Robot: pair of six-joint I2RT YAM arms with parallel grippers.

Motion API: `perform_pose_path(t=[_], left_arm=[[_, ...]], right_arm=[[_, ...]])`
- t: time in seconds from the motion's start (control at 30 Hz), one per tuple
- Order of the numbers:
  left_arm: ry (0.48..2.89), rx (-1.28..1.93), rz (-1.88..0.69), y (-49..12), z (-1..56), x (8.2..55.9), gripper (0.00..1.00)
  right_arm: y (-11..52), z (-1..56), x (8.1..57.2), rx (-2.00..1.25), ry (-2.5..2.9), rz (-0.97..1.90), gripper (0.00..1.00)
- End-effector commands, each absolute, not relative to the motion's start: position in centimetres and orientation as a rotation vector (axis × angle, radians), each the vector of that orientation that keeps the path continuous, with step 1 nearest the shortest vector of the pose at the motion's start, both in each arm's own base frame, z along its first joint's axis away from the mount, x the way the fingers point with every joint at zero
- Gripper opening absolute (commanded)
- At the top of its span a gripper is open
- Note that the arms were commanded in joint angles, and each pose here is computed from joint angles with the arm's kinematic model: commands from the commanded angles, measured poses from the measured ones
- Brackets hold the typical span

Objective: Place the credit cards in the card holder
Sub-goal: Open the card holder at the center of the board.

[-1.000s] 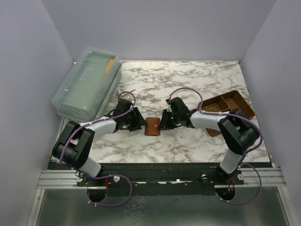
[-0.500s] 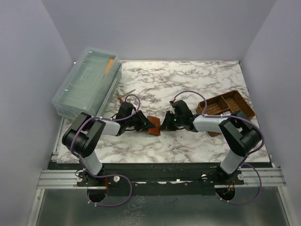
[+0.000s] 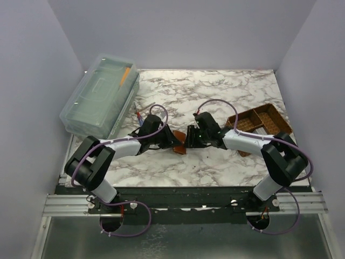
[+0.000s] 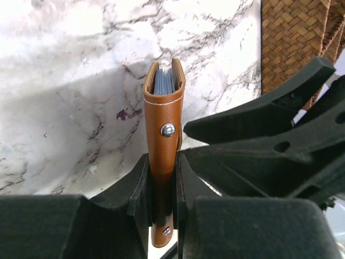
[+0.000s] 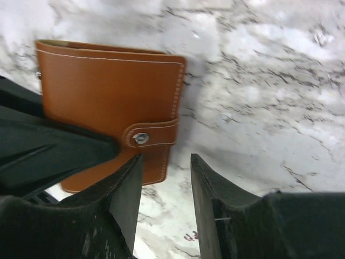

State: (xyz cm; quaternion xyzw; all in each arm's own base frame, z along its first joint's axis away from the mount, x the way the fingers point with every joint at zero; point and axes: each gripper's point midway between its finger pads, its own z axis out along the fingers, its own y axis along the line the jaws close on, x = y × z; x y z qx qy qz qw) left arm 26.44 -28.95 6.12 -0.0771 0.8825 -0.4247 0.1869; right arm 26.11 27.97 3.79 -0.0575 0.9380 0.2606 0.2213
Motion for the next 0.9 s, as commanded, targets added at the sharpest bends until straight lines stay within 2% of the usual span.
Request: perform_pose_path(t=[0.0,0.23,0.5,0.87], left_arm=[[2.408,-0.086,-1.020,-28.6,8.1,27.6,0.00],[2.383,-0.023,-0.995,-29.4,9.1,27.2,0.00],[2.376,0.010,-0.962,-29.3,8.7,27.0,0.00],[2.323,0.030,-0.961,-29.8,10.3,27.2,0.00]], right_arm=[[29.0,6.8,27.3,-0.190,2.505,0.731,0.47],[29.7,7.1,27.9,-0.199,2.501,0.745,0.48],[28.8,9.5,28.7,-0.066,2.463,0.701,0.51],[29.0,7.9,28.4,-0.045,2.530,0.690,0.51]])
